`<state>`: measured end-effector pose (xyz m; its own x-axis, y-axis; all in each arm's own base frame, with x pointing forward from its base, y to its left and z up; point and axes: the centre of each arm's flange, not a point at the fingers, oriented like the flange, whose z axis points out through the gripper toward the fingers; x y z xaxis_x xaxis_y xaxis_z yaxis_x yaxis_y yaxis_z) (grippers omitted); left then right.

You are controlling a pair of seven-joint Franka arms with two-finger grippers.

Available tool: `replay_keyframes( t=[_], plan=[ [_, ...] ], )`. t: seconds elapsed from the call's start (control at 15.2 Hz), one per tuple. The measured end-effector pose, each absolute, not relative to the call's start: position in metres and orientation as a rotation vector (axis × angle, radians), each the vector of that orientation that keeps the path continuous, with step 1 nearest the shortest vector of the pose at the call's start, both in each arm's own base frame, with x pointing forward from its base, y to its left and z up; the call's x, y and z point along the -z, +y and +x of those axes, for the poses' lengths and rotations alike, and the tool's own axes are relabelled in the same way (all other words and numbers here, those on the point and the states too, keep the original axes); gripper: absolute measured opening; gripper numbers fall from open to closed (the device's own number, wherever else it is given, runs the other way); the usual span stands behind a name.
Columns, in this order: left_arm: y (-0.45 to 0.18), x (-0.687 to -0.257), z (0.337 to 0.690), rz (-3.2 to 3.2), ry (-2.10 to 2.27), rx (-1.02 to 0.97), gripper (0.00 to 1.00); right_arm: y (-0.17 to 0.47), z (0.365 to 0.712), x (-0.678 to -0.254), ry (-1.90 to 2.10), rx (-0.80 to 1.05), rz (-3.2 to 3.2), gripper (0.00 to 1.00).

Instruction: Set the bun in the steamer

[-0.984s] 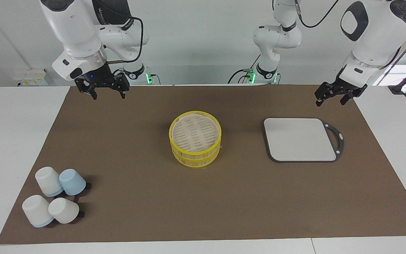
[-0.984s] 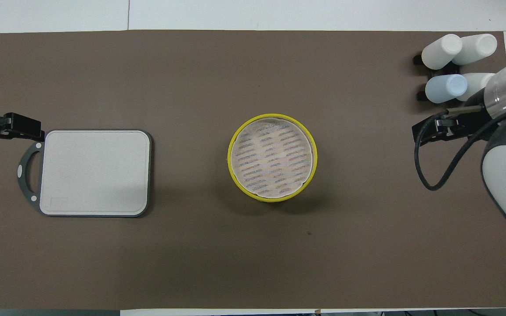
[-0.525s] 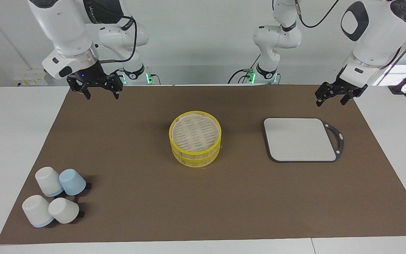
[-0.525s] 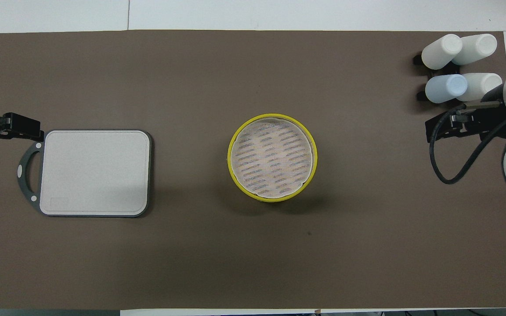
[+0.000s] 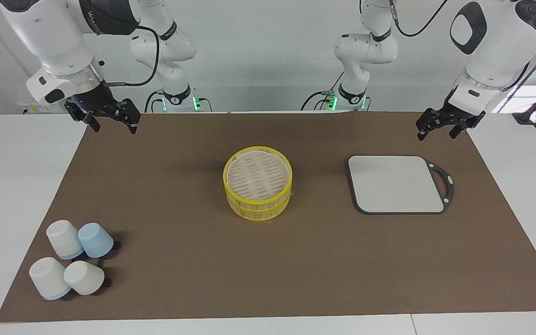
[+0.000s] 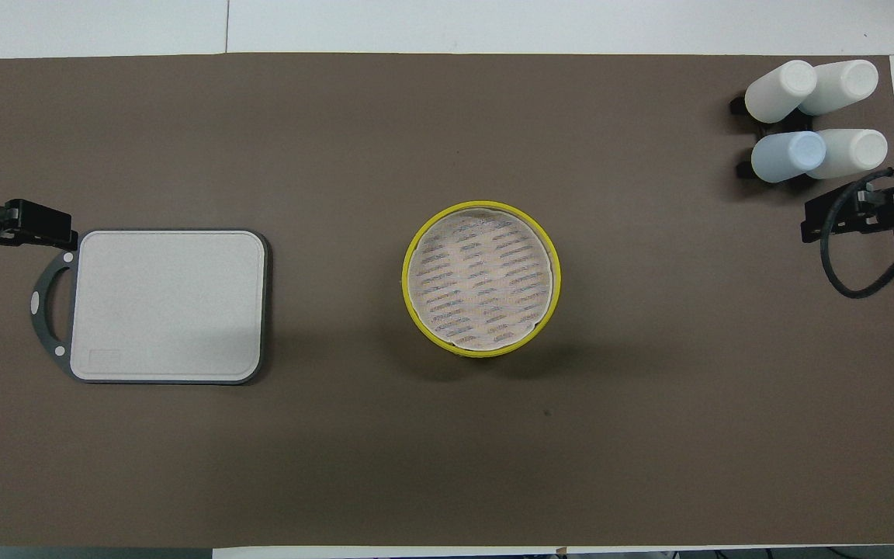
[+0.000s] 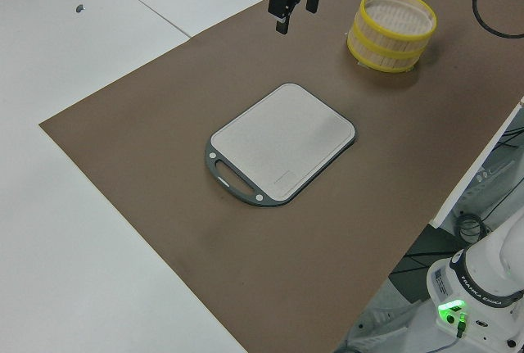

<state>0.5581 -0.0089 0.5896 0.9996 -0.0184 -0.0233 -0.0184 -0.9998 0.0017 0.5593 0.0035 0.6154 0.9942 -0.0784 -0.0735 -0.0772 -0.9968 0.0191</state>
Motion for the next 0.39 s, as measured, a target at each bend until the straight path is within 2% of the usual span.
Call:
replay_keyframes(
  t=[0.39],
  plan=[
    [-0.0089, -0.5896, 0.5581, 3.140, -0.029, 0.037, 1.00, 0.0043, 0.5593, -0.6147, -0.119, 0.117, 3.121, 1.00]
  ],
)
